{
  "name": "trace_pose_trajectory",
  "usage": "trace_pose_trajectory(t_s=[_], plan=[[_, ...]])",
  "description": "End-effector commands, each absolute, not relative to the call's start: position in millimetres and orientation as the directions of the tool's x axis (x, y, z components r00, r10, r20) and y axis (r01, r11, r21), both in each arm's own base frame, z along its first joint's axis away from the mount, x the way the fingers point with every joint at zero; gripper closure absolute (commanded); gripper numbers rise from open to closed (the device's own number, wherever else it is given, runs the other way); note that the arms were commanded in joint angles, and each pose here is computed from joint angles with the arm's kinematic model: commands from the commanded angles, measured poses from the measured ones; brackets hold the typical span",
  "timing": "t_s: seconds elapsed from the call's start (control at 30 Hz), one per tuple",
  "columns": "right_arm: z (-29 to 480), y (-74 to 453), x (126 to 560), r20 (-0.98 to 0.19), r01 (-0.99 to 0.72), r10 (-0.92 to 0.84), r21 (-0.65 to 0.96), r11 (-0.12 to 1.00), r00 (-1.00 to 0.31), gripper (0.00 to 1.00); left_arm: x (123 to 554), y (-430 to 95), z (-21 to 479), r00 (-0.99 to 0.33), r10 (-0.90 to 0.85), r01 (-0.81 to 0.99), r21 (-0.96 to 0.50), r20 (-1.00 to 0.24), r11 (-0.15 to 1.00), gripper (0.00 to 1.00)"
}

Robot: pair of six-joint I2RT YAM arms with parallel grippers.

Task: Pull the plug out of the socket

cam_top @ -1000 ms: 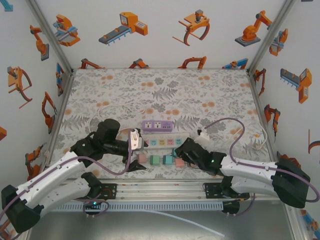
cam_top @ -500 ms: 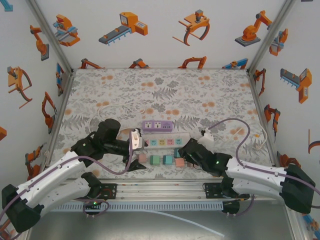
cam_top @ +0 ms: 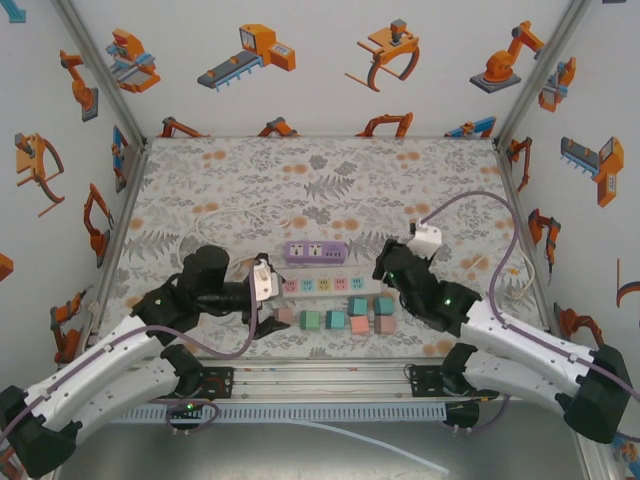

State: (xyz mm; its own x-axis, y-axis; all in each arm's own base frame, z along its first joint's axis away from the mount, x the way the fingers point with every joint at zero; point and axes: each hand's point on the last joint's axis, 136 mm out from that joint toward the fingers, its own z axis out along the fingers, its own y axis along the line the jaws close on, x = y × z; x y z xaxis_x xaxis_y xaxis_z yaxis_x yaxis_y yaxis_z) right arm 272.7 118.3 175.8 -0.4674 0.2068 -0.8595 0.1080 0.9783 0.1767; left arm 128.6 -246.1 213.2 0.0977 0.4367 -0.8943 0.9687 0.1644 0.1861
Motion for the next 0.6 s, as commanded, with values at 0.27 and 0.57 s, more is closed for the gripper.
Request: trace_pose_trajectory(t_s=[0.27,0.57], plan=[[168,30,343,-0.883,0.223,-0.059,-0.181,0.958,-0.466,0.18,239,-143,210,-0.144,0.464,0.473,0.352,-0.874,0.808,0.03],[127,1,395,-0.874,0.216,-0.136,-0.262,0.941,-0.467,0.13,292,-33,183,-0.309,0.086,-0.065,0.111,-0.947,0.992,0.03]])
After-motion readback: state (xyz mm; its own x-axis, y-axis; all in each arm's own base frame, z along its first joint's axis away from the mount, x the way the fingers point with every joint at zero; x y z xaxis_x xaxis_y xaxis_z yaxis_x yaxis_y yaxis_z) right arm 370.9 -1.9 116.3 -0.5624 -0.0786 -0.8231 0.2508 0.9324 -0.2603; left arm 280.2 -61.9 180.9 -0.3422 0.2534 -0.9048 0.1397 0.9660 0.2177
